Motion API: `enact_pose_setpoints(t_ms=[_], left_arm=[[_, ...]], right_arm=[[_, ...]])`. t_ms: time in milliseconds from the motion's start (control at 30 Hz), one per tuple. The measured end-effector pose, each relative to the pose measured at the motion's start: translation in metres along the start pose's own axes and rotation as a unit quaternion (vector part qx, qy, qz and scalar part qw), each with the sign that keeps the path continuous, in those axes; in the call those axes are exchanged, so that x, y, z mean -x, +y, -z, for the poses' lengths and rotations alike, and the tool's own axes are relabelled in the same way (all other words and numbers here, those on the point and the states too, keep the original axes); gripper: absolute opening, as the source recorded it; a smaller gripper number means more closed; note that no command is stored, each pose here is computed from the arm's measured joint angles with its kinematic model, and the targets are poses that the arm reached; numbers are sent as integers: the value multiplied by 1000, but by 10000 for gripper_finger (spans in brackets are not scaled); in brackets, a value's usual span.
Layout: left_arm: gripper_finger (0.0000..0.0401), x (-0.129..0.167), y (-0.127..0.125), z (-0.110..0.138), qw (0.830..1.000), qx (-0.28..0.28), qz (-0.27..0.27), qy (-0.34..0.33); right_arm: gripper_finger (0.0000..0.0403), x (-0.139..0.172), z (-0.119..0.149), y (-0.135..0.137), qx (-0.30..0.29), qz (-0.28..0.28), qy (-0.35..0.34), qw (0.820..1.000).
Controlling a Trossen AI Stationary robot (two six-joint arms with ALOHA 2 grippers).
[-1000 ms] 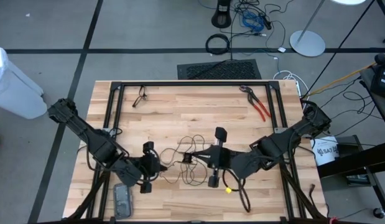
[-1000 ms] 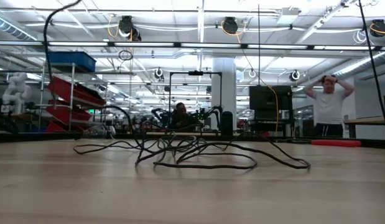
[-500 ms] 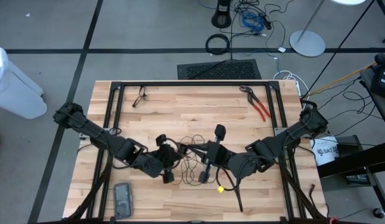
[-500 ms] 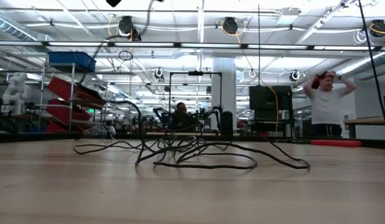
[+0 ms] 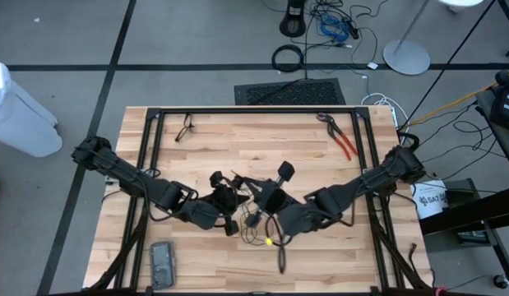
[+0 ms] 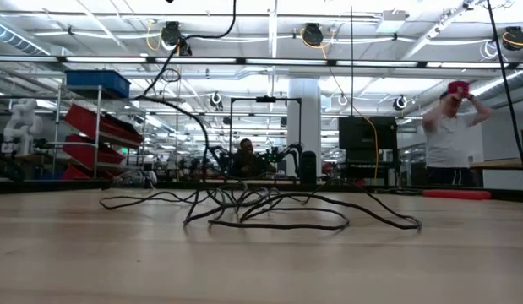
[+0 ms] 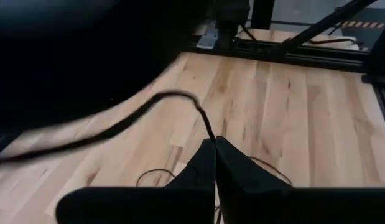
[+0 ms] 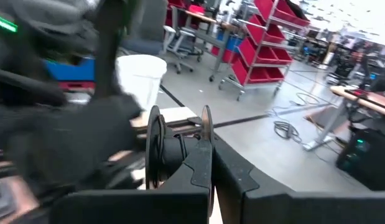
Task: Coil cords
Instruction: Coil the black wire onto the spool
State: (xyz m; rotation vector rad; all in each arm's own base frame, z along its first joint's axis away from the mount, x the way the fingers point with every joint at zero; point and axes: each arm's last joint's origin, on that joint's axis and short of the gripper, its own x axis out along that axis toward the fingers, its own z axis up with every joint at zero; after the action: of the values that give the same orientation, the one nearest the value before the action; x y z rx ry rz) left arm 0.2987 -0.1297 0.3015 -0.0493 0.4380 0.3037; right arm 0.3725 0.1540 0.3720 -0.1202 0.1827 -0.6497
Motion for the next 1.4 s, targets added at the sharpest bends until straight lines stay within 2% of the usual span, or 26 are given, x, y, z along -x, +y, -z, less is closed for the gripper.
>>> enact_pose_setpoints(t_ms=[233,467,600,800,933,1067,1200,1400], left_arm=[[2,0,-3,0,999,4,37,9],[8,3,-7,2,998,-28,60,19],[50,7,-13,5,994,-43,92,26],[139,13,-19,7,993,-47,102,23],[181,22,-20,4,994,-43,101,9],[201,35,-21,0,993,-28,117,0],[203,47,-24,-2,991,-25,130,-12],[203,56,-24,-3,996,-20,68,-48]], right_arm=[[0,-16,6,-3,7,19,8,1000],[0,-7,2,-2,33,11,4,999],[0,3,-4,-5,35,1,-1,999],[0,22,-12,-12,44,-15,-2,999],[0,34,-16,-18,43,-27,2,999],[0,42,-18,-22,42,-24,3,999],[0,46,-18,-21,44,-24,2,999],[0,47,-18,-21,45,-24,1,999]])
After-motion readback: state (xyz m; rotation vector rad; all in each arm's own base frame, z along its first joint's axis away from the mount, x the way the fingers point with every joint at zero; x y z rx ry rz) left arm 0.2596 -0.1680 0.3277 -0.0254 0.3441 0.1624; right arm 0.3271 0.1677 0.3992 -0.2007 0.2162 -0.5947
